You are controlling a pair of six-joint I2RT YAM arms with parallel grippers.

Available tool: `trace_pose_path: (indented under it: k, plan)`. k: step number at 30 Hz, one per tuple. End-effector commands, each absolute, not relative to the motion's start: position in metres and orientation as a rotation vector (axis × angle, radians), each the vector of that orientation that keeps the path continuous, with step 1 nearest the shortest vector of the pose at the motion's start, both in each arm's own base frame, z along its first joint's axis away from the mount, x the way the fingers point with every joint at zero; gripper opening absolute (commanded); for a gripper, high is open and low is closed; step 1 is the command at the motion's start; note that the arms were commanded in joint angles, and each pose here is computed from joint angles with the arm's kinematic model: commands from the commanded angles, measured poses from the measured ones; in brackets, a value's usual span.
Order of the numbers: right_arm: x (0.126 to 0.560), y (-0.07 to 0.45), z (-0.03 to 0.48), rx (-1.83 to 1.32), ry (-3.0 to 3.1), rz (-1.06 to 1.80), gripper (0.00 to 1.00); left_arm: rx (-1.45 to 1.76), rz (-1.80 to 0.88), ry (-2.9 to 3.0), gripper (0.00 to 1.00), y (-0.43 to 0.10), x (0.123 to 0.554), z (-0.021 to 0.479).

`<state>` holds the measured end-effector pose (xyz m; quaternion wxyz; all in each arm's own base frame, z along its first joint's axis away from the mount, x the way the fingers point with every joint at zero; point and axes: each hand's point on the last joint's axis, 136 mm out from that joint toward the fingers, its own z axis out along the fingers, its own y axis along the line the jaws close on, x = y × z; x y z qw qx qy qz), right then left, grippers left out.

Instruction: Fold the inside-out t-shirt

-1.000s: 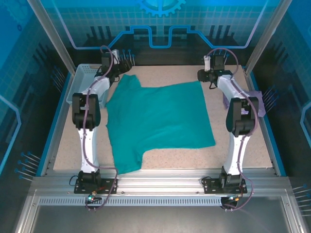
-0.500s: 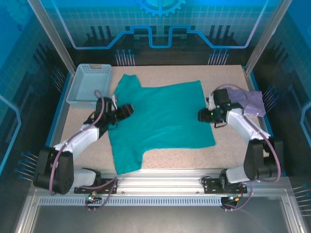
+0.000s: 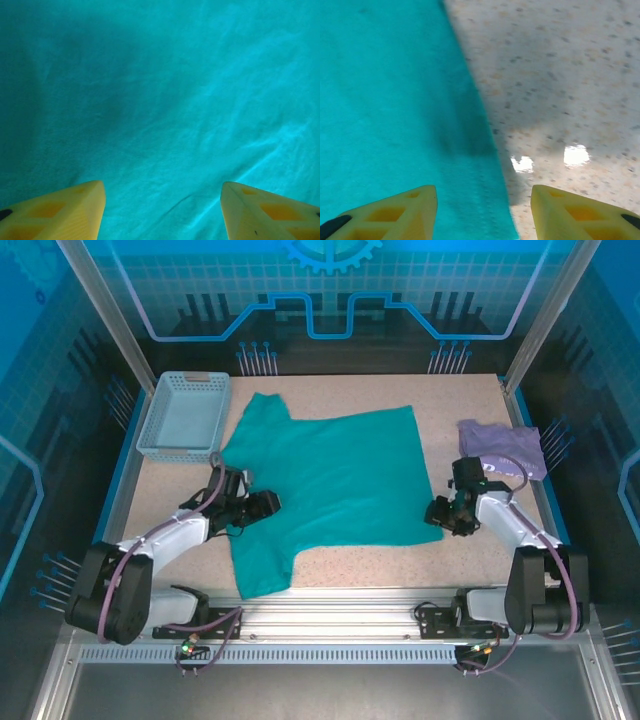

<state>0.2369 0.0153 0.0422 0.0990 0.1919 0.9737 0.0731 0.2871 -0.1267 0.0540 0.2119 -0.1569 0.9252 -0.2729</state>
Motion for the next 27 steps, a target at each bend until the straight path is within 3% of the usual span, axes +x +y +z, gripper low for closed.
trace_pose_path:
  k: [1, 11, 19, 27]
  plan:
    - [0.220, 0.012, 0.043, 0.693, 2.891, 0.234, 0.53, -0.479, -0.712, 2.592, 0.64, -0.117, 0.286, 0.039]
    - [0.200, 0.036, 0.031, 0.923, 2.840, 0.488, 0.51, -0.574, -0.716, 2.584, 0.64, -0.100, 0.284, 0.027]
    - [0.214, 0.029, 0.024, 0.966, 2.759, 0.469, 0.51, -0.546, -0.706, 2.565, 0.64, -0.099, 0.286, 0.033]
    - [0.230, 0.024, 0.026, 0.974, 2.692, 0.478, 0.37, -0.545, -0.722, 2.572, 0.64, -0.102, 0.287, 0.031]
